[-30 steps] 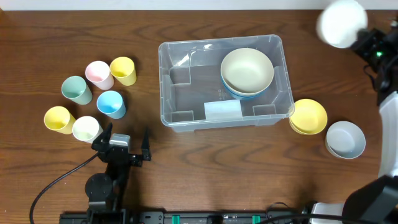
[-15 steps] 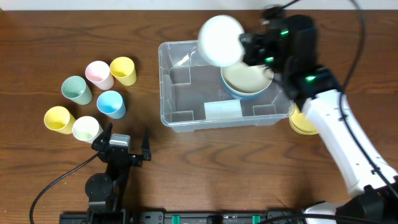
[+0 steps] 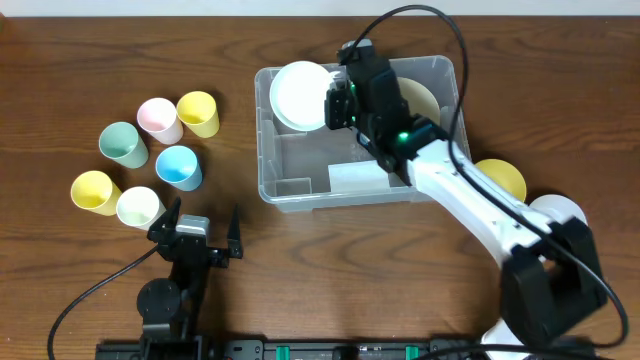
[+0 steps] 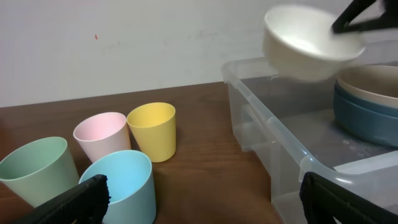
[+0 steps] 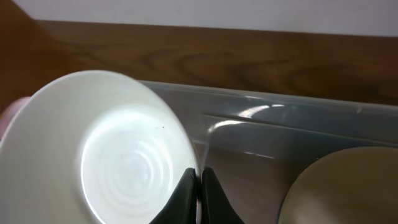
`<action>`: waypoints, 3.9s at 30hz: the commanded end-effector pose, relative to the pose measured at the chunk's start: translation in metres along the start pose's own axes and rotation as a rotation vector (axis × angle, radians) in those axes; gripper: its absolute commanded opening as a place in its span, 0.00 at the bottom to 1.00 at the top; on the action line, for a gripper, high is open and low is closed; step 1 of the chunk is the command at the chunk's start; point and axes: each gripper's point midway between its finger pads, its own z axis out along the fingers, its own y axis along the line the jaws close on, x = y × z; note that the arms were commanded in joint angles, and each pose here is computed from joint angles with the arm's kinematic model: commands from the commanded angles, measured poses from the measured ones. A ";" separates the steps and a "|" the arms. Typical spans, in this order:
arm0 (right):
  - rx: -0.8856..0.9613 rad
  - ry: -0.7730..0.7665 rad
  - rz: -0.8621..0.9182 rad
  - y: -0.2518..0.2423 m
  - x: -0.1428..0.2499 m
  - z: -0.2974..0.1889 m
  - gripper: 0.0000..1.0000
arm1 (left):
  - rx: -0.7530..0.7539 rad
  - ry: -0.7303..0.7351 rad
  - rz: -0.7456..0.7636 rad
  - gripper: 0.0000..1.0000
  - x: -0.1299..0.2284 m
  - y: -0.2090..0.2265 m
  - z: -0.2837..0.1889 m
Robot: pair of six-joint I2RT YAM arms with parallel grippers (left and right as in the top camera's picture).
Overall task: Pack container
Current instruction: 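Lift the white bowl and carry it left into the bin, then set the white bowl down in the bin's left side and release, then move the right gripper to the yellow bowl rim and grasp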
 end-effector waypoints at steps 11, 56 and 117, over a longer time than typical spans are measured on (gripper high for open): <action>0.104 0.078 -0.045 -0.028 0.044 0.049 0.01 | 0.009 0.044 -0.002 0.98 0.016 -0.002 0.001; 0.161 0.052 -0.145 -0.044 0.051 0.071 0.40 | 0.009 0.044 -0.002 0.98 0.016 -0.002 0.001; 0.766 0.213 0.642 -0.309 0.159 -0.200 0.73 | 0.009 0.044 -0.002 0.98 0.016 -0.002 0.001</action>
